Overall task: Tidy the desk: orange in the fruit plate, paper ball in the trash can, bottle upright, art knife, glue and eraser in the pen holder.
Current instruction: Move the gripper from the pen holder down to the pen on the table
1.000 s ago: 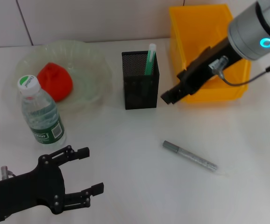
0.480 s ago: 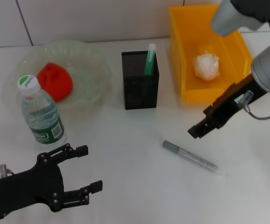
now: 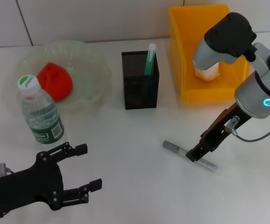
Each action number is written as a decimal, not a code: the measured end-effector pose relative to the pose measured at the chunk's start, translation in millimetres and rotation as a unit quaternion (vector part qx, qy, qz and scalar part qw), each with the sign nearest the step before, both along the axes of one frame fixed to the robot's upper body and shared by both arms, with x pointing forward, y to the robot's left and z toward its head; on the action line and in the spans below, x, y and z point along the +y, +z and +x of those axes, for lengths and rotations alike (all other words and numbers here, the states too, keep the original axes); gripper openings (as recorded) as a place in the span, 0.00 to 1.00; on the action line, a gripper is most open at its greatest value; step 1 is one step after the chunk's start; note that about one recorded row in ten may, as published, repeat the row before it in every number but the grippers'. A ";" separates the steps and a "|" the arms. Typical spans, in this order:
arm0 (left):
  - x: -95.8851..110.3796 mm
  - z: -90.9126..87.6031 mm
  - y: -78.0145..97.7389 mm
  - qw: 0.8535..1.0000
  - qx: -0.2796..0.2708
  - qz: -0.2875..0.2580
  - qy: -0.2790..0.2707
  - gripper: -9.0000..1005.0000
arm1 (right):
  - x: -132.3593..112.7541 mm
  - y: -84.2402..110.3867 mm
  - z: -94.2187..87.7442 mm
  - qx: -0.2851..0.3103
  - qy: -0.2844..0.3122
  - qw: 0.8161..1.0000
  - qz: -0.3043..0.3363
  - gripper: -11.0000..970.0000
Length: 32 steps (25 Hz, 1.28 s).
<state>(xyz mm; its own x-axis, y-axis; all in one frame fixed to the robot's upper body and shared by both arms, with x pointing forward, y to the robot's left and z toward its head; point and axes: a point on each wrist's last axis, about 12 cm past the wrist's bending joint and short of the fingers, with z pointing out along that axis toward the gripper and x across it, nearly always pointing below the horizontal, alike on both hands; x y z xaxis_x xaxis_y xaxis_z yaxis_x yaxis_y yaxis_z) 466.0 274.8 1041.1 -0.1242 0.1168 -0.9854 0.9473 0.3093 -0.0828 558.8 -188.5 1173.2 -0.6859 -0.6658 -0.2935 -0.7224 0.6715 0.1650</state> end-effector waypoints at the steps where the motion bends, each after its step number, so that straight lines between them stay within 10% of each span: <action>1: 0.0 0.0 0.0 1.000 0.000 0.000 0.000 0.87 | -0.5 -1.5 1.1 -0.002 -0.003 1.000 -0.001 0.73; 32: -2.2 0.3 -0.4 1.000 0.000 0.005 -0.010 0.87 | 16.1 -27.3 7.8 0.000 0.029 0.998 -0.050 0.73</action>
<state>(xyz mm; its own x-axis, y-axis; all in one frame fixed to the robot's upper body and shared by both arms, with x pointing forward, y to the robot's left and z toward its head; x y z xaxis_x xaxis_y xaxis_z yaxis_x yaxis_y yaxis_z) 466.3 272.6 1040.7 -0.1225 0.1288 -0.9841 0.9534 0.2908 -0.0806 566.6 -172.4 1146.0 -0.6450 -0.7306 -0.2240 -0.7608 0.6414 0.0986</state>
